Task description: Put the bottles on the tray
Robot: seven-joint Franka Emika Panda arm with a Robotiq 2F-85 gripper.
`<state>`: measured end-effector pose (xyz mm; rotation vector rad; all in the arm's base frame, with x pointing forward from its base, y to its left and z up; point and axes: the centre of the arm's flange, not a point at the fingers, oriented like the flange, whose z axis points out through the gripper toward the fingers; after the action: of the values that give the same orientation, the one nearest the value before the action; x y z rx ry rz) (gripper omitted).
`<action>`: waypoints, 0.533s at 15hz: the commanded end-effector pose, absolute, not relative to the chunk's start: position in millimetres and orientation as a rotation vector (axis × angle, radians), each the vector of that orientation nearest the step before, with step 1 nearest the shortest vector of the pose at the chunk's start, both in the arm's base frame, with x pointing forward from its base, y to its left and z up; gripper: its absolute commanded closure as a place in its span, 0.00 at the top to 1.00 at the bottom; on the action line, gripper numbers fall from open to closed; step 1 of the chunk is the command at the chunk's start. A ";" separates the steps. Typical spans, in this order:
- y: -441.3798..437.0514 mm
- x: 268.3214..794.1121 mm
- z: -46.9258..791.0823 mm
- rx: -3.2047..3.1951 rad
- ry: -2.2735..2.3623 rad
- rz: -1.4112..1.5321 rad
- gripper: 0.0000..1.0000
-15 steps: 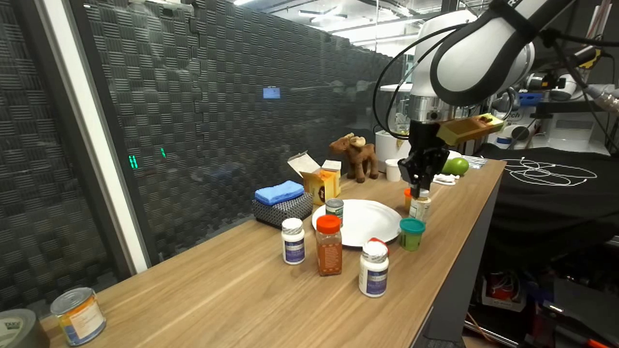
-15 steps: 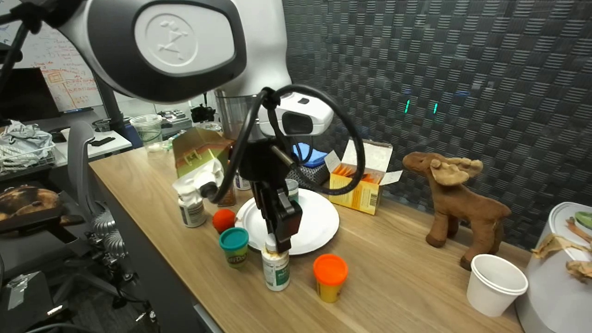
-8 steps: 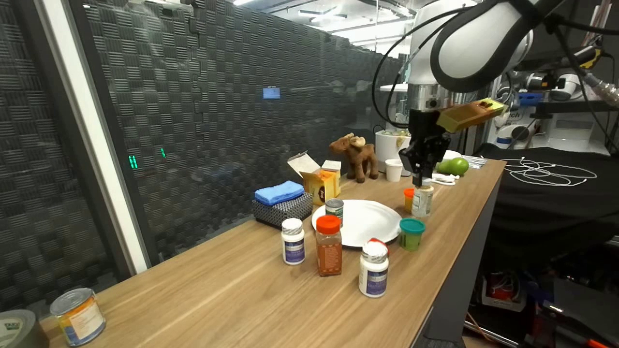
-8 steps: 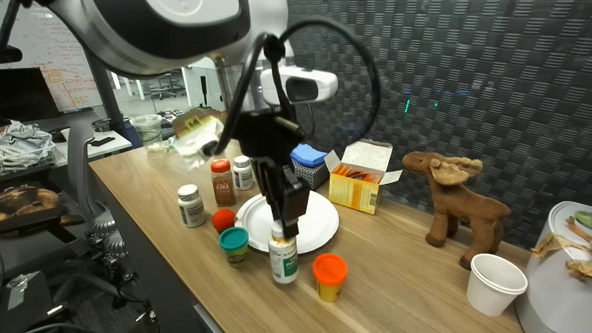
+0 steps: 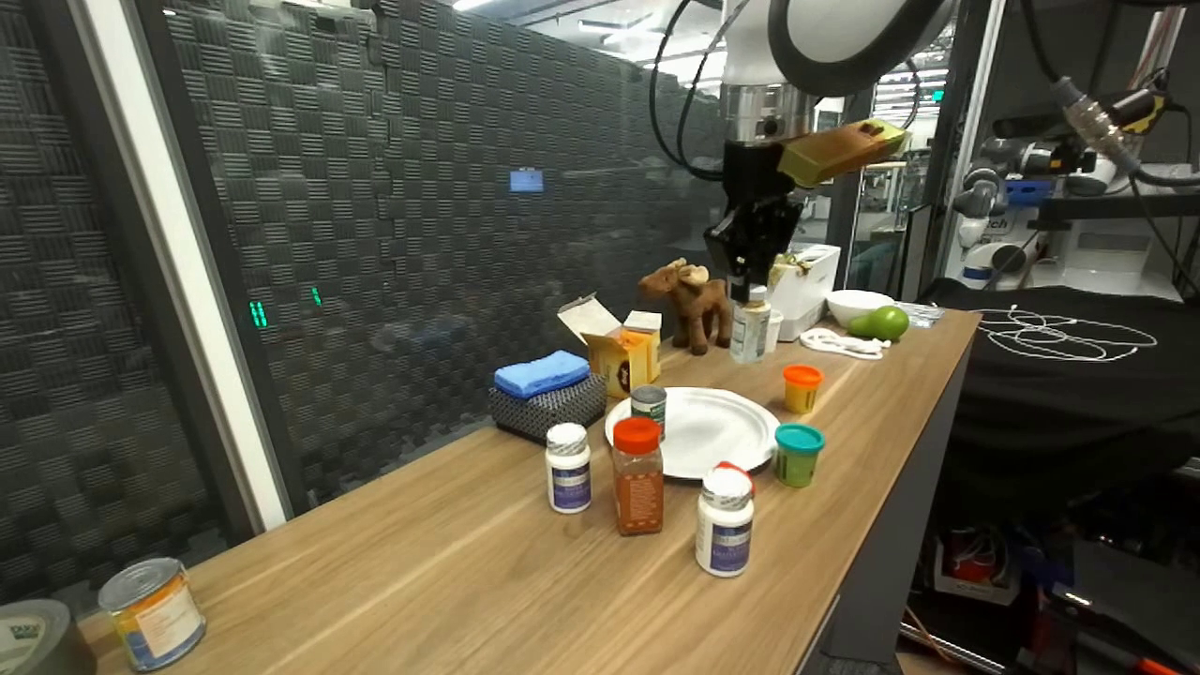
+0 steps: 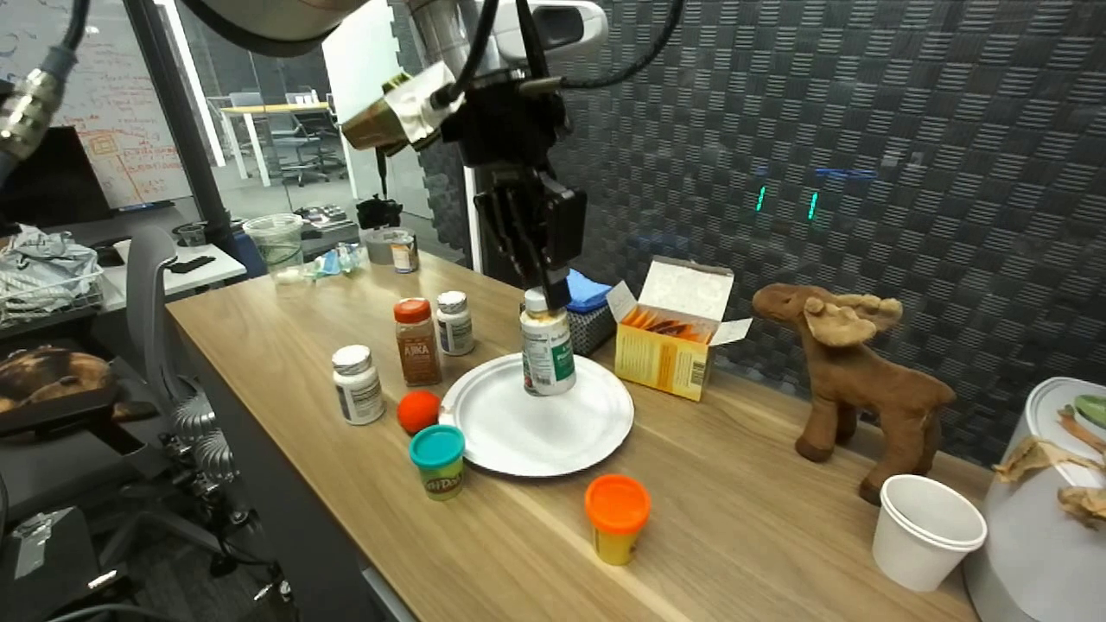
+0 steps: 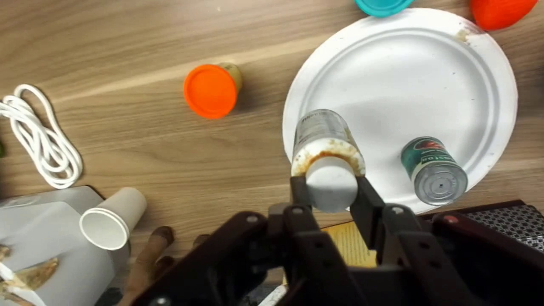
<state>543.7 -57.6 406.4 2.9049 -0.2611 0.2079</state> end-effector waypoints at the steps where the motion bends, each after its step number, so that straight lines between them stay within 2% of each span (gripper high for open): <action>1: -37.5 587.0 386.0 2.926 -0.175 0.136 0.11; 8: -28.5 626.9 339.4 2.974 -0.241 0.078 0.09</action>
<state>597.0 -26.4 335.6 2.9446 -0.1949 0.0727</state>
